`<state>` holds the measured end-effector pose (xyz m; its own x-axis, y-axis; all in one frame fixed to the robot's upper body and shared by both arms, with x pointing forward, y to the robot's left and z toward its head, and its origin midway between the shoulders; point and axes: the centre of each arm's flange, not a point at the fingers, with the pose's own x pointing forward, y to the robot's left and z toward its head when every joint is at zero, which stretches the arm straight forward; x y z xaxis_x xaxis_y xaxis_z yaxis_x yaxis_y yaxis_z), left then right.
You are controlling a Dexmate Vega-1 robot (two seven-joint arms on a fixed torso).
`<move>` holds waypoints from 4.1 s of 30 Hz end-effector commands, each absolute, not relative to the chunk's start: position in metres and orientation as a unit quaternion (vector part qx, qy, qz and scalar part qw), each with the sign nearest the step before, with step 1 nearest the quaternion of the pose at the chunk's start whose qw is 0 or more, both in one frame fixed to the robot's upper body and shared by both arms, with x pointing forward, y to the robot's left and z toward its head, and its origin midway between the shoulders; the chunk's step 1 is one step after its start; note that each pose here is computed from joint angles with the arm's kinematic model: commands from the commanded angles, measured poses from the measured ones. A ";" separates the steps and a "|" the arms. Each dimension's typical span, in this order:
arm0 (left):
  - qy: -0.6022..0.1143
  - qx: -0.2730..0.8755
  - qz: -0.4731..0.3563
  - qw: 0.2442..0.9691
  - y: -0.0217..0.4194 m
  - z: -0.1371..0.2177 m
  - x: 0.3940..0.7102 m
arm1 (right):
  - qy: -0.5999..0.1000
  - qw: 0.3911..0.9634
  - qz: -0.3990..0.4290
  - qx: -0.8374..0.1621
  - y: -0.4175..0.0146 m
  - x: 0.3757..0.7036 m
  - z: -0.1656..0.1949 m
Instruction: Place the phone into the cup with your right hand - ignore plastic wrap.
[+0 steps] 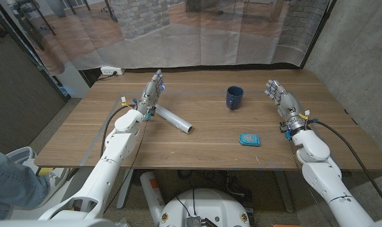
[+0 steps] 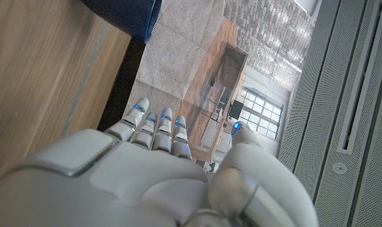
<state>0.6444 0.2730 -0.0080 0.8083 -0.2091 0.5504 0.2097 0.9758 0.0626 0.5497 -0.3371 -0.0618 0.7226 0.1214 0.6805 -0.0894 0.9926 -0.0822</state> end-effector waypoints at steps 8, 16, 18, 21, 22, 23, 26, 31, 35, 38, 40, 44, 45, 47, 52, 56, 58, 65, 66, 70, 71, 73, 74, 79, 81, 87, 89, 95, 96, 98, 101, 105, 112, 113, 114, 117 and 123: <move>-0.288 0.004 -0.113 0.951 0.270 -0.006 0.644 | -0.382 0.923 0.047 -0.027 -0.343 0.534 -0.071; -0.289 0.003 -0.112 0.951 0.272 -0.003 0.644 | -0.391 0.919 0.041 -0.024 -0.339 0.532 -0.073; -0.288 0.002 -0.111 0.951 0.272 -0.003 0.644 | -0.391 0.919 0.037 -0.030 -0.339 0.531 -0.073; -0.287 0.004 -0.112 0.951 0.272 -0.002 0.645 | -0.392 0.918 0.042 -0.033 -0.339 0.531 -0.074; -0.287 0.007 -0.112 0.951 0.272 -0.002 0.645 | -0.390 0.919 0.041 -0.032 -0.339 0.530 -0.074; -0.287 0.007 -0.113 0.951 0.272 -0.002 0.645 | -0.391 0.919 0.041 -0.039 -0.339 0.528 -0.075; -0.287 0.005 -0.113 0.951 0.272 -0.002 0.645 | -0.391 0.919 0.039 -0.040 -0.340 0.526 -0.076; -0.285 0.004 -0.113 0.952 0.269 -0.004 0.646 | -0.388 0.920 0.040 -0.044 -0.342 0.517 -0.081; -0.286 0.005 -0.115 0.951 0.266 -0.002 0.646 | -0.389 0.919 0.039 -0.050 -0.345 0.509 -0.085; -0.287 0.006 -0.114 0.951 0.264 -0.001 0.644 | -0.389 0.919 0.039 -0.052 -0.348 0.505 -0.088; -0.287 0.010 -0.115 0.951 0.264 -0.001 0.643 | -0.386 0.920 0.037 -0.054 -0.348 0.503 -0.089; -0.291 0.010 -0.112 0.950 0.265 0.000 0.641 | -0.387 0.920 0.039 -0.054 -0.348 0.501 -0.092; -0.290 0.009 -0.113 0.950 0.264 0.000 0.641 | -0.388 0.919 0.040 -0.057 -0.348 0.500 -0.093; -0.289 0.007 -0.113 0.951 0.264 0.000 0.641 | -0.389 0.919 0.039 -0.055 -0.348 0.499 -0.093; -0.289 0.010 -0.116 0.950 0.263 0.000 0.640 | -0.388 0.918 0.042 -0.067 -0.349 0.496 -0.093; -0.287 0.010 -0.115 0.951 0.261 0.000 0.640 | -0.387 0.918 0.042 -0.073 -0.348 0.495 -0.093; -0.285 0.011 -0.112 0.952 0.261 0.000 0.641 | -0.385 0.919 0.042 -0.078 -0.348 0.494 -0.094; -0.286 0.013 -0.113 0.951 0.261 0.002 0.639 | -0.384 0.919 0.041 -0.083 -0.348 0.491 -0.097; -0.287 0.011 -0.114 0.951 0.261 0.001 0.639 | -0.385 0.918 0.039 -0.084 -0.348 0.490 -0.098; -0.284 0.013 -0.114 0.952 0.260 0.002 0.639 | -0.387 0.919 0.036 -0.074 -0.347 0.488 -0.102; -0.284 0.015 -0.112 0.952 0.259 0.002 0.638 | -0.386 0.919 0.036 -0.069 -0.346 0.488 -0.103; -0.285 0.014 -0.113 0.952 0.259 0.003 0.638 | -0.386 0.919 0.040 -0.072 -0.344 0.487 -0.103; -0.285 0.013 -0.114 0.952 0.259 0.003 0.638 | -0.386 0.919 0.039 -0.078 -0.344 0.486 -0.103; -0.287 0.015 -0.112 0.951 0.258 0.005 0.638 | -0.383 0.920 0.041 -0.077 -0.345 0.486 -0.105; -0.288 0.016 -0.114 0.951 0.257 0.004 0.638 | -0.380 0.920 0.043 -0.083 -0.345 0.486 -0.106; -0.286 0.014 -0.112 0.951 0.256 0.003 0.639 | -0.383 0.919 0.044 -0.084 -0.343 0.484 -0.109; -0.286 0.014 -0.112 0.951 0.256 0.003 0.639 | -0.384 0.919 0.042 -0.082 -0.343 0.483 -0.110; -0.286 0.014 -0.112 0.952 0.256 0.003 0.639 | -0.389 0.914 0.034 -0.110 -0.340 0.478 -0.108; -0.285 0.015 -0.113 0.952 0.256 0.003 0.640 | -0.388 0.914 0.037 -0.110 -0.340 0.478 -0.108; -0.286 0.014 -0.113 0.952 0.255 0.003 0.640 | -0.388 0.914 0.034 -0.115 -0.339 0.476 -0.109; -0.286 0.013 -0.113 0.952 0.255 0.002 0.640 | -0.389 0.913 0.031 -0.122 -0.337 0.474 -0.109; -0.285 0.012 -0.113 0.952 0.256 0.001 0.641 | -0.386 0.913 0.036 -0.126 -0.335 0.474 -0.111; -0.287 0.012 -0.114 0.951 0.257 0.002 0.641 | -0.386 0.908 0.032 -0.158 -0.329 0.472 -0.110; -0.287 0.013 -0.113 0.951 0.257 0.003 0.641 | -0.386 0.907 0.032 -0.164 -0.328 0.472 -0.110; -0.287 0.014 -0.112 0.951 0.257 0.003 0.641 | -0.384 0.906 0.035 -0.173 -0.328 0.473 -0.109; -0.288 0.014 -0.113 0.951 0.257 0.004 0.640 | -0.386 0.901 0.024 -0.195 -0.324 0.472 -0.108; -0.286 0.015 -0.112 0.951 0.258 0.004 0.641 | -0.388 0.901 0.028 -0.190 -0.320 0.472 -0.111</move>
